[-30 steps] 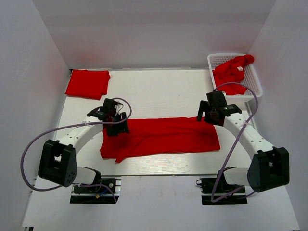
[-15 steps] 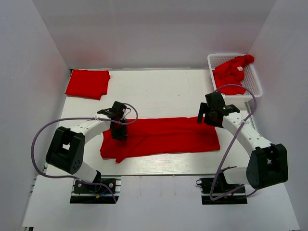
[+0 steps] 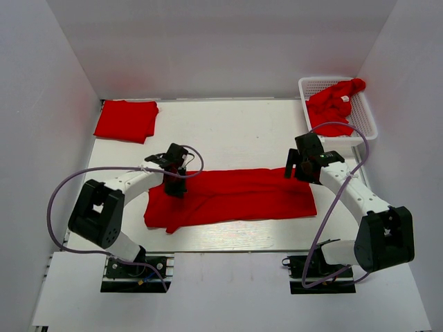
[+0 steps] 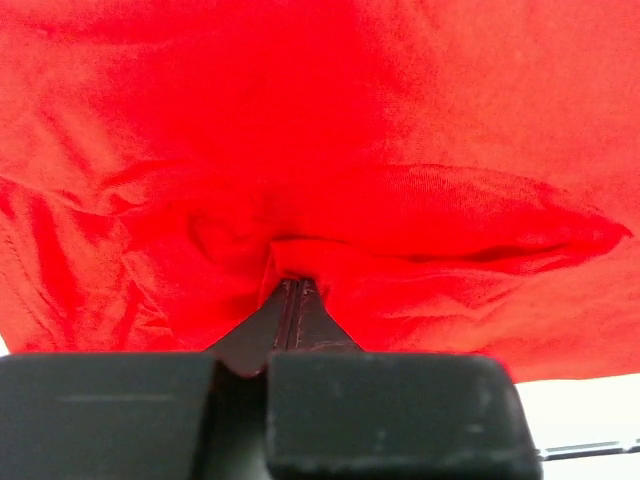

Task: Fold and stack the t-shirts
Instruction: Fold the other side of the tshirt into a rectangle

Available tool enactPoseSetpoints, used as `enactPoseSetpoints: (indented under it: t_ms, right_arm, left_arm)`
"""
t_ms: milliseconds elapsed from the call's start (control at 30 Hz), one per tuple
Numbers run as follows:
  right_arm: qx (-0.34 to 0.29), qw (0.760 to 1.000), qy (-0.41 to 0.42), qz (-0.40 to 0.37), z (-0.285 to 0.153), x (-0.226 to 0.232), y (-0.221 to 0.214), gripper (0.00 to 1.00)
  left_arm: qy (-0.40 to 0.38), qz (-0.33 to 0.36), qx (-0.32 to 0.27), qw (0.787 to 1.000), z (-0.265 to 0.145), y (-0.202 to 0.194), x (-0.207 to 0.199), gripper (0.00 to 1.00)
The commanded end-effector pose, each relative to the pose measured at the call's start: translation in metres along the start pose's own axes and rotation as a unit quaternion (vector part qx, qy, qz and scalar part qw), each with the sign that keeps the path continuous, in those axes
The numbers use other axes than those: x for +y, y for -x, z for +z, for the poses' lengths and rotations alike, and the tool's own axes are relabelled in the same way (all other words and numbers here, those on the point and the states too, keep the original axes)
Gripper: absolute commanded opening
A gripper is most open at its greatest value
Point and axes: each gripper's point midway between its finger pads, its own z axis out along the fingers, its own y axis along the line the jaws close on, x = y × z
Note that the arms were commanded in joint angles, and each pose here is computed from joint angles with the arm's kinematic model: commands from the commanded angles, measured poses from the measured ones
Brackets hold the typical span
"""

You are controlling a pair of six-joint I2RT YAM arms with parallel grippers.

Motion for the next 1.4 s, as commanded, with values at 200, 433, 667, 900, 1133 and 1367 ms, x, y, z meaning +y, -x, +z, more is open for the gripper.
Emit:
enactPoseSetpoints:
  t_ms: [200, 433, 667, 900, 1133, 1367]
  right_arm:
    - [0.001, 1.000, -0.008, 0.003, -0.001, -0.003, -0.001, 0.90]
    - [0.000, 1.000, -0.016, 0.004, 0.000, -0.006, 0.000, 0.90]
    - [0.000, 1.000, -0.014, 0.003, 0.000, -0.004, 0.003, 0.90]
    - [-0.012, 1.000, -0.005, 0.000, -0.010, -0.002, 0.010, 0.90]
    - [-0.016, 0.999, 0.029, -0.011, -0.019, 0.010, 0.019, 0.90]
    - [0.006, 0.994, 0.111, -0.018, -0.007, 0.043, 0.013, 0.90]
  left_arm:
    - [0.004, 0.031, -0.069, 0.997, -0.021, 0.044, -0.013, 0.00]
    - [-0.067, 0.133, -0.077, 0.986, -0.021, 0.058, -0.046, 0.00]
    - [-0.011, 0.150, -0.070, 0.986, -0.001, 0.066, -0.033, 0.00]
    - [0.087, 0.069, -0.070, 0.991, -0.016, 0.083, -0.004, 0.97]
    - [0.115, 0.011, -0.114, 0.987, -0.077, 0.113, -0.004, 1.00]
    - [-0.015, -0.008, -0.097, 0.995, -0.077, 0.078, -0.039, 1.00]
